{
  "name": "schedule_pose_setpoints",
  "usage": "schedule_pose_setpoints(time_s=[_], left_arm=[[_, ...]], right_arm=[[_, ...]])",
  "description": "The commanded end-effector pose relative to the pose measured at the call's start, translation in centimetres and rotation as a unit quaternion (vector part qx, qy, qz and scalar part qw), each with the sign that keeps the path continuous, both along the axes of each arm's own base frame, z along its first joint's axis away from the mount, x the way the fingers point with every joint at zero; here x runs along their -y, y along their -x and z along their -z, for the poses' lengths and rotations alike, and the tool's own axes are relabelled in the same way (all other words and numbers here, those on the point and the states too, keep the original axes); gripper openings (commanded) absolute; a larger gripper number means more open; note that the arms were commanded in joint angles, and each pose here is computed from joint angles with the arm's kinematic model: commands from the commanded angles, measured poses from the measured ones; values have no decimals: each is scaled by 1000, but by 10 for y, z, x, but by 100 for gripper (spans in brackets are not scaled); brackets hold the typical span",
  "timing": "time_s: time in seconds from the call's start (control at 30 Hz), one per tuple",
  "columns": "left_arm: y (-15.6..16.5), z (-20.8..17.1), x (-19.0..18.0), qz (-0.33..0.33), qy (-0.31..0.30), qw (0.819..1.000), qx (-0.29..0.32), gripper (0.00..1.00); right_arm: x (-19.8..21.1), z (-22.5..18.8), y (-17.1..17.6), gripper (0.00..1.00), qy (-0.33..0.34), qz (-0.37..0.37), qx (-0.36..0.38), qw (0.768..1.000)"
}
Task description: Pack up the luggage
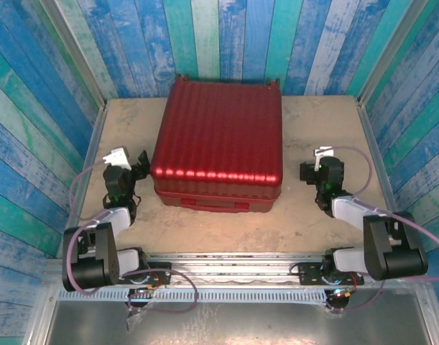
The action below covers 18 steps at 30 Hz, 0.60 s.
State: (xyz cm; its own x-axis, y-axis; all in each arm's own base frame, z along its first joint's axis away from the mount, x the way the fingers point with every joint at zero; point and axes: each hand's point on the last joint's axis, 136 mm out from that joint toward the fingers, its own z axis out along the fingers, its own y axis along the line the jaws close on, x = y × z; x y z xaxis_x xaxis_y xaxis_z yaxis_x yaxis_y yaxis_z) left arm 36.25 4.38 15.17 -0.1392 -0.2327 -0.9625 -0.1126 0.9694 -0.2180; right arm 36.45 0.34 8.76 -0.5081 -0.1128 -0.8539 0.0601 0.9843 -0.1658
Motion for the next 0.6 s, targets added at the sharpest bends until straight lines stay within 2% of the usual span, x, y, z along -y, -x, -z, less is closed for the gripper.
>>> schedule_pose_setpoints(time_s=[0.0, 0.1, 0.17, 0.2, 0.27, 0.33, 0.37, 0.43, 0.57], left_arm=[[7, -3, -1, -4, -27, 998, 50, 93], [-6, 0, 11, 37, -40, 998, 42, 93], [-13, 4, 24, 73, -54, 995, 32, 96], [-16, 6, 29, 87, -60, 994, 27, 93], [-18, 10, 37, 89, -79, 993, 19, 93], [-16, 23, 43, 74, -104, 992, 10, 93], [-17, 11, 47, 75, -113, 990, 45, 93], [-17, 22, 49, 84, -111, 990, 7, 93], [-19, 22, 46, 73, -108, 991, 7, 93]], right_arm=[[-16, -28, -26, 100, -8, -44, 49, 998], [-26, -30, -31, 100, -5, -82, 61, 995], [-30, -28, -37, 100, -14, -90, 56, 994], [-32, -23, -37, 100, -17, -99, 74, 992], [-14, -16, -34, 100, -41, -59, 112, 991], [-13, -11, -30, 100, -46, -61, 96, 992], [-14, -10, -32, 100, -44, -66, 76, 994], [-18, -11, -34, 100, -47, -75, 89, 992], [-20, -11, -35, 100, -43, -84, 78, 992]])
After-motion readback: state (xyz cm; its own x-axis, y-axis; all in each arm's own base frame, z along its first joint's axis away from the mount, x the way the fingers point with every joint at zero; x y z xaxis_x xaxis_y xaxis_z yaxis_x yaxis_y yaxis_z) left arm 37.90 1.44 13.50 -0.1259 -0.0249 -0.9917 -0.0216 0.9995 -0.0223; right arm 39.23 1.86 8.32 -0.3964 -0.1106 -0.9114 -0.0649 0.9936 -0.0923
